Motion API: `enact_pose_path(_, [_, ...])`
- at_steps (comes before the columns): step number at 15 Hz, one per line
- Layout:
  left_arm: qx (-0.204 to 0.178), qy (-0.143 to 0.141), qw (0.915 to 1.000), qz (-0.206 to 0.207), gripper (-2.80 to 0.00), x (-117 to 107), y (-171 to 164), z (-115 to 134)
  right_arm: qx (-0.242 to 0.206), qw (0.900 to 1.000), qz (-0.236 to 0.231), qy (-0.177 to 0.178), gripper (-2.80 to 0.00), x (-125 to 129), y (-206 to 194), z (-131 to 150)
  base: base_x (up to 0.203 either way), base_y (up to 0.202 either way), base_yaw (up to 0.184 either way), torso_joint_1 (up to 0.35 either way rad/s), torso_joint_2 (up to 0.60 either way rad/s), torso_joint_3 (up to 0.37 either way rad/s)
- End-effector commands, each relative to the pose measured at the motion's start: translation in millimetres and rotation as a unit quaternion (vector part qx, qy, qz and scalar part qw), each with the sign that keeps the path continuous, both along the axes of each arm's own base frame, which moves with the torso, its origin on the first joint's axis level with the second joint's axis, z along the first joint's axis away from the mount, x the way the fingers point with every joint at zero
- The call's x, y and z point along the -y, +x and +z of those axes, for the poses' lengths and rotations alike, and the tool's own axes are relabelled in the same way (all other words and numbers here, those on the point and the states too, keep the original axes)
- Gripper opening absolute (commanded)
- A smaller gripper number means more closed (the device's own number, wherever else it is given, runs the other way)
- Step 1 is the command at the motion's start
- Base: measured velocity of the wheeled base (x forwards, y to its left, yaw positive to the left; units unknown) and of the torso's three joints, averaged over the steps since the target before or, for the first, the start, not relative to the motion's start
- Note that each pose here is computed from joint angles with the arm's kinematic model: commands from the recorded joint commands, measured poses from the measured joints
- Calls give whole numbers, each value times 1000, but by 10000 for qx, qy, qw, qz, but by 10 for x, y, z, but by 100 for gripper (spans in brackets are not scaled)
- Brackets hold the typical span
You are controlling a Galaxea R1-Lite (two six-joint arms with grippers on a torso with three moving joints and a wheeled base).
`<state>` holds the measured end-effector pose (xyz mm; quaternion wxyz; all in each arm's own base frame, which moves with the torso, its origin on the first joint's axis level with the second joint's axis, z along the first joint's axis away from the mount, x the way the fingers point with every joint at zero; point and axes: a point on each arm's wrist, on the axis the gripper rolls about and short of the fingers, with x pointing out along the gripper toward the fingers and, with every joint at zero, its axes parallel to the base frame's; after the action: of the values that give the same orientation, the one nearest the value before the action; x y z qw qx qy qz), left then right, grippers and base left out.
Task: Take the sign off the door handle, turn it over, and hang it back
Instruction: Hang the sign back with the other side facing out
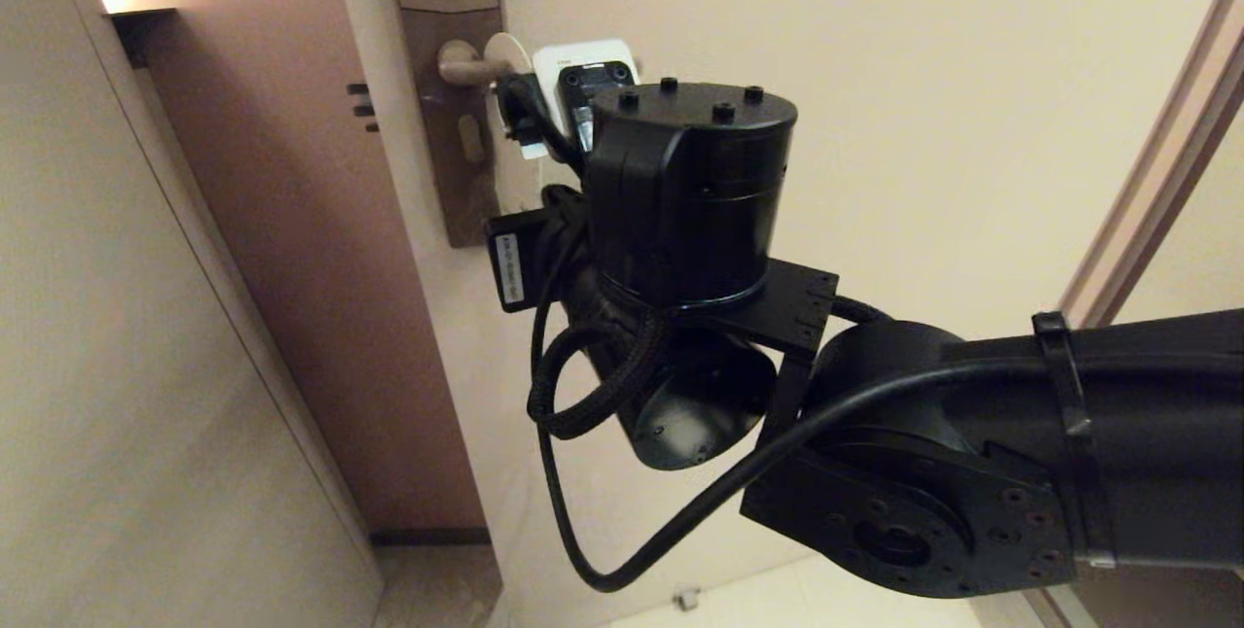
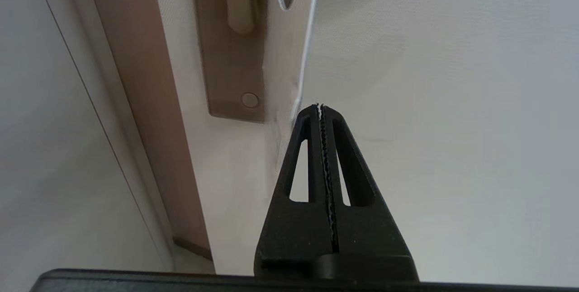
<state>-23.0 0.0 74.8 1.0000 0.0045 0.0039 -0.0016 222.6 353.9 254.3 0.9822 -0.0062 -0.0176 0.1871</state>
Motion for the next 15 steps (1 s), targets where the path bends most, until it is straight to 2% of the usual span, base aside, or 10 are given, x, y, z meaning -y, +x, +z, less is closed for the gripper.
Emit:
enact_pose_path(1, [-7, 1, 10000, 8, -280, 0, 1, 0, -48, 10000, -15, -85, -280, -77, 43, -111, 0, 0, 0, 0, 0, 0])
enact_pose_path(6, [-7, 1, 10000, 1, -280, 0, 1, 0, 145, 9994, 237, 216, -280, -208, 97, -79, 0, 0, 0, 0, 0, 0])
enact_pose_path(11, [-7, 1, 10000, 1, -280, 0, 1, 0, 170, 9990, 310, 258, -280, -326, 102, -147, 0, 0, 0, 0, 0, 0])
enact_pose_path(15, [-7, 1, 10000, 2, -280, 0, 1, 0, 350, 9973, 351, 550, -280, -462, 136, -127, 0, 0, 0, 0, 0, 0])
